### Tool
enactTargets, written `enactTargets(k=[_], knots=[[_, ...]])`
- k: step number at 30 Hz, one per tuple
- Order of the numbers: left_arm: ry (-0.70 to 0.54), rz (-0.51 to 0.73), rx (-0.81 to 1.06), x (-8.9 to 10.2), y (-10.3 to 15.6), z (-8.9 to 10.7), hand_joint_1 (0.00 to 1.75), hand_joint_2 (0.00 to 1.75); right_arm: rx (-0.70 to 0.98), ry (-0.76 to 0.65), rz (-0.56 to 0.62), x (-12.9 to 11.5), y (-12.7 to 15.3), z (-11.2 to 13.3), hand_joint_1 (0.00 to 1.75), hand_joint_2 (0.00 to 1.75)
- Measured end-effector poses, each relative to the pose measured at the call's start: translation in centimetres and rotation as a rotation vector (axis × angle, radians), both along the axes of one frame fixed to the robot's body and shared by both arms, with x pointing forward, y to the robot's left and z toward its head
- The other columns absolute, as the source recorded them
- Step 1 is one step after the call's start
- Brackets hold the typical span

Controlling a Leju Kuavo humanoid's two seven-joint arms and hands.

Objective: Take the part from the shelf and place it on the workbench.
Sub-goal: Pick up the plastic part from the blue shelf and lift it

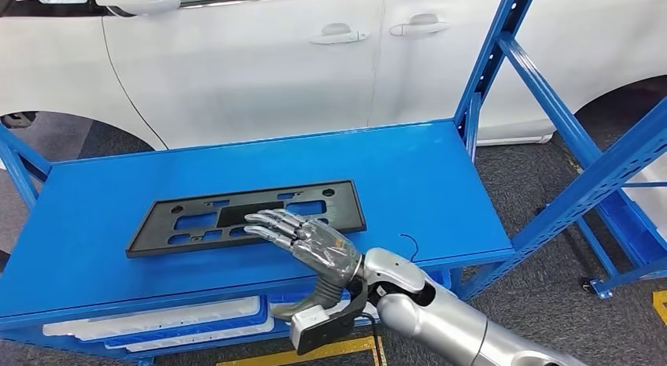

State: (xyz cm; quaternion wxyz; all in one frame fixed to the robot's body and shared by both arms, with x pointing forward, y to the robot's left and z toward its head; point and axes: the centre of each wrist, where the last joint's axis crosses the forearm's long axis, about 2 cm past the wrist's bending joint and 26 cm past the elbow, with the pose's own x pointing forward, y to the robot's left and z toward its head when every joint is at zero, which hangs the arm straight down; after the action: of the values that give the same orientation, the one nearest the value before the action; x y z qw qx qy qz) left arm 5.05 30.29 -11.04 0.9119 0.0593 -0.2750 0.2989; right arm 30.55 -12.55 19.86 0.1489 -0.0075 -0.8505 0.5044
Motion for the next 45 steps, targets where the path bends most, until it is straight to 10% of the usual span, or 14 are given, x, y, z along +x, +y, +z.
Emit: enactTargets(k=[26,45], knots=[[0.002,-0.065,-0.003,0.0,-1.0,0.0,0.0,0.0,-0.255,-0.191,-0.153,-0.4,11.3,-2.8,0.0,1.75],[0.0,-0.127,-0.006,0.9,-0.9,0.1,0.0,0.0,-0.41,-0.221,-0.405,2.4,11.7,-4.1,0.0,1.75]])
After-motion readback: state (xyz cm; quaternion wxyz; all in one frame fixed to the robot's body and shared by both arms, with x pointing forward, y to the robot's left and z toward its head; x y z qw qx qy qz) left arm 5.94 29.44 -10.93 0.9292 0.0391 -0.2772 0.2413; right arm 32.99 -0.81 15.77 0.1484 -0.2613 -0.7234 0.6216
